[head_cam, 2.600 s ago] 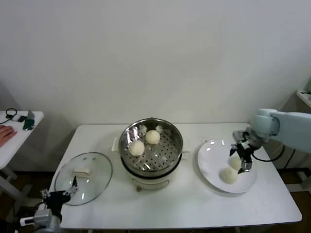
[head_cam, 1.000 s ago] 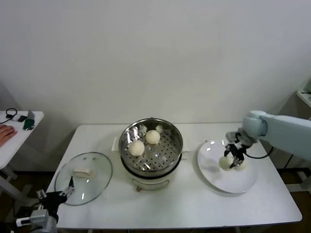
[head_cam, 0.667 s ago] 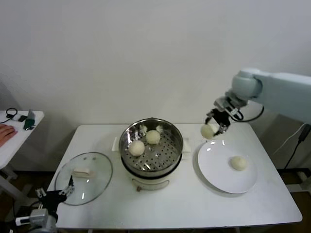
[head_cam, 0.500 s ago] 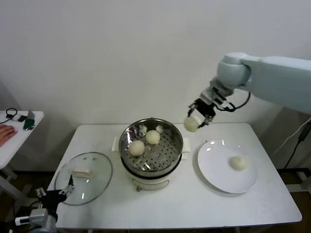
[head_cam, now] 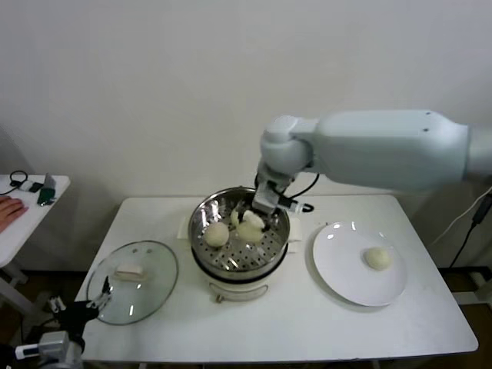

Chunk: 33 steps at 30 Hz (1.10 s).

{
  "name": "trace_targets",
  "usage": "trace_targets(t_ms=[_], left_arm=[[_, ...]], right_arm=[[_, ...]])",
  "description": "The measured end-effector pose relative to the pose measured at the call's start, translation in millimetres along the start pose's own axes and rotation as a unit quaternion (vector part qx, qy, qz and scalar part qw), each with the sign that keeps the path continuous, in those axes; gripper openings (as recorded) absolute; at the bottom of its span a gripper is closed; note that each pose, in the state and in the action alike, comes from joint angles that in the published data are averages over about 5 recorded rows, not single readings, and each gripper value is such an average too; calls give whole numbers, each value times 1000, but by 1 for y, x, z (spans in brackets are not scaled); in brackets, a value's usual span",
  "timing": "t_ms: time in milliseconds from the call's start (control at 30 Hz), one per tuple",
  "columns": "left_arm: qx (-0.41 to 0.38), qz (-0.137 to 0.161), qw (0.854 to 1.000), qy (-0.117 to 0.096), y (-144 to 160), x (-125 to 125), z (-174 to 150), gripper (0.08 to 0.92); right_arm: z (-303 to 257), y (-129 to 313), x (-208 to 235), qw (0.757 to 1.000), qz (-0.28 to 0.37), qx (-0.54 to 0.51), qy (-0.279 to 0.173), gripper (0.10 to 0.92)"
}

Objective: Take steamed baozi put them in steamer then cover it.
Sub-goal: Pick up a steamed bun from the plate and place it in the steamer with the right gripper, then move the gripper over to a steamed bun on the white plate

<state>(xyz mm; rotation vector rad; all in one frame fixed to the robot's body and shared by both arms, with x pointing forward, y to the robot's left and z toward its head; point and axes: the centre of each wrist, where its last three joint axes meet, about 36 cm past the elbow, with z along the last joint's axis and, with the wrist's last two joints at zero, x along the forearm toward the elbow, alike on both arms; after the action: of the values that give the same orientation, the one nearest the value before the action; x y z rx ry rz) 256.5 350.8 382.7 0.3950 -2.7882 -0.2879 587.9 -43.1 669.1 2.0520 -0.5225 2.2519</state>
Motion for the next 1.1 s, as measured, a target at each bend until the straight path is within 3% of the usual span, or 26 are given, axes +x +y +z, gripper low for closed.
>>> trace_targets(t_ms=[433,633,900,1100], left_arm=[[3,0,1000,4,-1,1,3,823],[3,0,1000,3,-2,2,2,823],[3,1,1000,0,-2,3,0,823],[2,3,1000,-3,-2,1,-2,823]], right_arm=[[-3,-9,-65,999,-15,19,-25,631],[3,-11,-68,999,-7,20,-26,769],[35,-1,-33,1000,-8,-12,-12,822],[90,39,32,991,-11,-131,13,823]])
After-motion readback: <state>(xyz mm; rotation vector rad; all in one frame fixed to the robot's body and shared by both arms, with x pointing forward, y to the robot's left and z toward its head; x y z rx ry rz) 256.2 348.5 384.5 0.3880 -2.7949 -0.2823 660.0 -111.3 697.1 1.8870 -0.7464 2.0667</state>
